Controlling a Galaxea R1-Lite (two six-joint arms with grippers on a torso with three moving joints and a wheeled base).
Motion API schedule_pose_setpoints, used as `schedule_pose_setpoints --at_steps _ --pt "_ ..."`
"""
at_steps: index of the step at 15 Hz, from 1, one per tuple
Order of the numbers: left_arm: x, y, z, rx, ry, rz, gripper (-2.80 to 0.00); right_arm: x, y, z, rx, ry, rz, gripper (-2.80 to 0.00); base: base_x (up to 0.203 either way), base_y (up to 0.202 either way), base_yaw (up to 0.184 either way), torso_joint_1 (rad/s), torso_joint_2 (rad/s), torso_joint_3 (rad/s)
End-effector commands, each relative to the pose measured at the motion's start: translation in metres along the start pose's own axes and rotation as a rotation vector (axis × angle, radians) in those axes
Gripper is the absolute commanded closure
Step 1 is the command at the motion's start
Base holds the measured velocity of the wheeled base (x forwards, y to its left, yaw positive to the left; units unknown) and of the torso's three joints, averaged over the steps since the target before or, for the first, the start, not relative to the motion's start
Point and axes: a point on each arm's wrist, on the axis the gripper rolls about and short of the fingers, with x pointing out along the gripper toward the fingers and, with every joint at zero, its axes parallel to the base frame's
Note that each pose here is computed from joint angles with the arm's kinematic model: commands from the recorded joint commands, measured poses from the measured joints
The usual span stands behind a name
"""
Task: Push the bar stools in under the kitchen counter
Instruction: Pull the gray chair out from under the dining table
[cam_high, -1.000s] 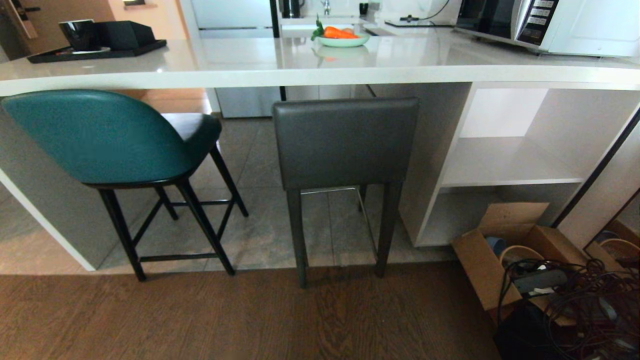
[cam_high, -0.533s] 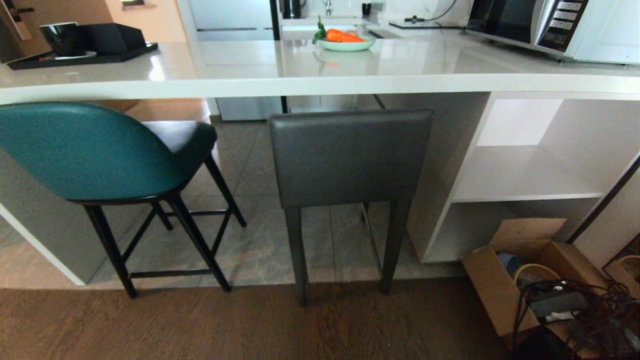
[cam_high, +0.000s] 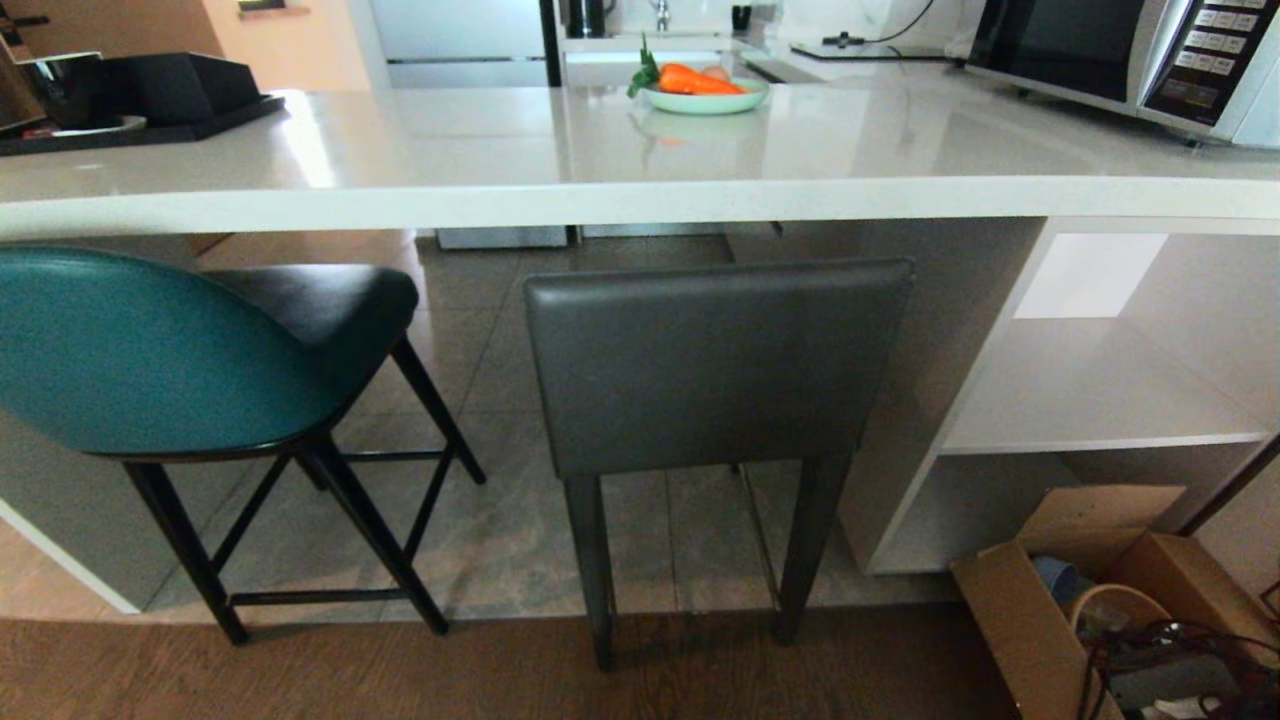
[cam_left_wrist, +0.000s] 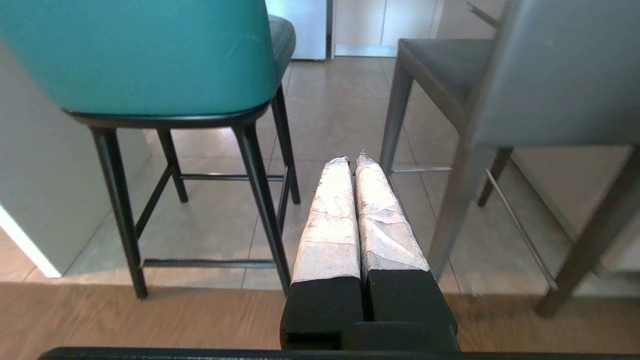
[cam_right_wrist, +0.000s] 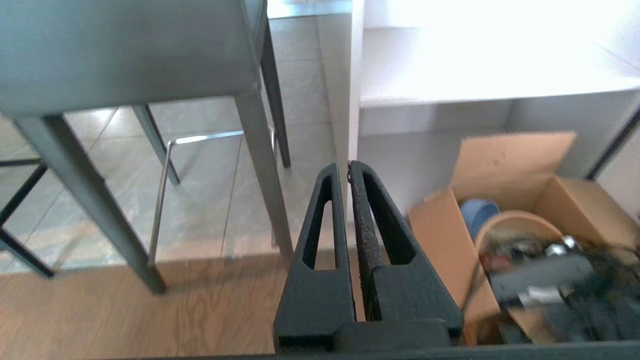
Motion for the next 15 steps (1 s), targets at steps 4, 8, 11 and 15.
schedule_pose_setpoints --at_steps 4,8,11,15 --pt "0.0015 0.0002 -0.0114 0.0 0.039 0.001 0.0 0.0015 -0.0001 -0.0064 0.0 0.024 0.0 0.0 0.194 0.0 0.001 0.002 0.0 0.002" --pt "0.0016 0.0002 -0.0113 -0.002 0.038 0.001 0.0 0.0015 -0.0001 -0.0064 0.0 0.024 0.0 0.0 0.188 0.0 0.002 0.002 0.0 0.002" --pt "0.0016 0.0002 -0.0113 0.0 0.038 0.001 0.0 0.0015 -0.0001 -0.0064 0.0 0.024 0.0 0.0 0.034 0.0 0.0 0.004 0.0 0.0" --pt "0.0015 0.0002 -0.0113 -0.001 0.037 0.003 0.0 0.0014 -0.0001 -0.0064 0.0 0.022 0.0 0.0 0.0 0.0 0.0 0.0 0.0 0.0"
